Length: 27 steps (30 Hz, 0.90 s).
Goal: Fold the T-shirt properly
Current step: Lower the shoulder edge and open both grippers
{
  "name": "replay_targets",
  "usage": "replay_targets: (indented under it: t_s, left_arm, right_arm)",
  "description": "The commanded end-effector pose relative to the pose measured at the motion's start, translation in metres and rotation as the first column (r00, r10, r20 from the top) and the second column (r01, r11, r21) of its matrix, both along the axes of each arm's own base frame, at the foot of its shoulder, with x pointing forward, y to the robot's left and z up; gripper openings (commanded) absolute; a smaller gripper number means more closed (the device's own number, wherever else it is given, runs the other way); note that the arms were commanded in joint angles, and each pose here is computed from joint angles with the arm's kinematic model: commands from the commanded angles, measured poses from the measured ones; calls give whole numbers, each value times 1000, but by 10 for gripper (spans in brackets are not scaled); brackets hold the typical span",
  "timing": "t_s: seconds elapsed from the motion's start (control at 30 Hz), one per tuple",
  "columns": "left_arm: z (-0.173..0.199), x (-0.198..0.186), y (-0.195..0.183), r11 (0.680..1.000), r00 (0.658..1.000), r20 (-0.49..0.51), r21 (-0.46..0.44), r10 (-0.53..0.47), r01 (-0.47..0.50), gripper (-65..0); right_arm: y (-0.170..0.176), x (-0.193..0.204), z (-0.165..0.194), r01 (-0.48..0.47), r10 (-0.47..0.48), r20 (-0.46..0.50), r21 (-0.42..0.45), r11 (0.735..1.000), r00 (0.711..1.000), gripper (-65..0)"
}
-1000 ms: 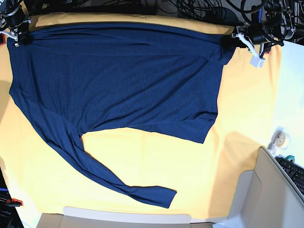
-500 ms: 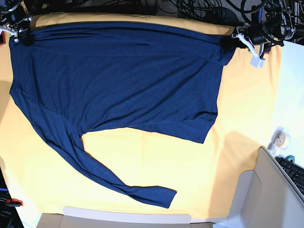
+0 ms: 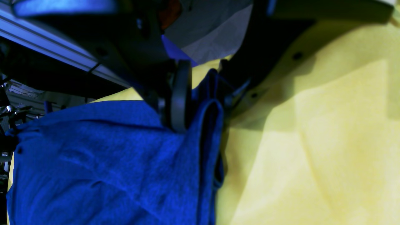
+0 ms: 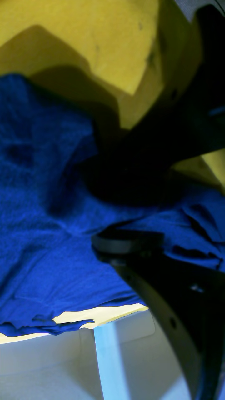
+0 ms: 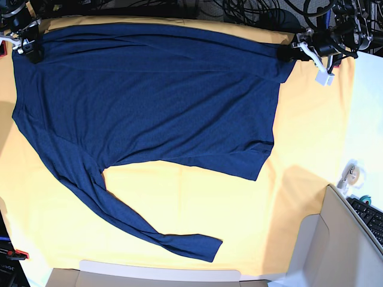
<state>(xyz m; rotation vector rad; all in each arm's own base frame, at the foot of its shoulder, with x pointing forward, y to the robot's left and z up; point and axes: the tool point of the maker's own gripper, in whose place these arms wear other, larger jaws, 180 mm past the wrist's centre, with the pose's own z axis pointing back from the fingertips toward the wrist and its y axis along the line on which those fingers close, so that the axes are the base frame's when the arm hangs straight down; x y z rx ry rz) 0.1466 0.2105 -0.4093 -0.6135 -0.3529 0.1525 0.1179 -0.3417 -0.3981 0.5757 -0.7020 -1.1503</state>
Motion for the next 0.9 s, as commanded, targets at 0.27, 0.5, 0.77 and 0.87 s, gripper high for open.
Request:
replay_targets:
  t_s: [0.27,0.5,0.77,0.87]
  left_arm:
    - [5,0,6,1000,1000,10,13,-5,5,-511]
    - [5,-2,6,1000,1000,6,13,-5,5,-511]
    - [8,-3,20,999,999,14,35,34,-35,-476]
    - [15,0,22,998,999,37,52,27,-29,-449]
  right_arm:
    - [9,-50,-23,-17,26,-196,47,999,980,-398]
    - [8,-63,-24,-17,27,-224,46,999,974,-398]
    - [9,-72,-21,-7,21,-221,62,998,975,-399]
    - [9,-75,-18,1,14,-213,70,998,977,-399]
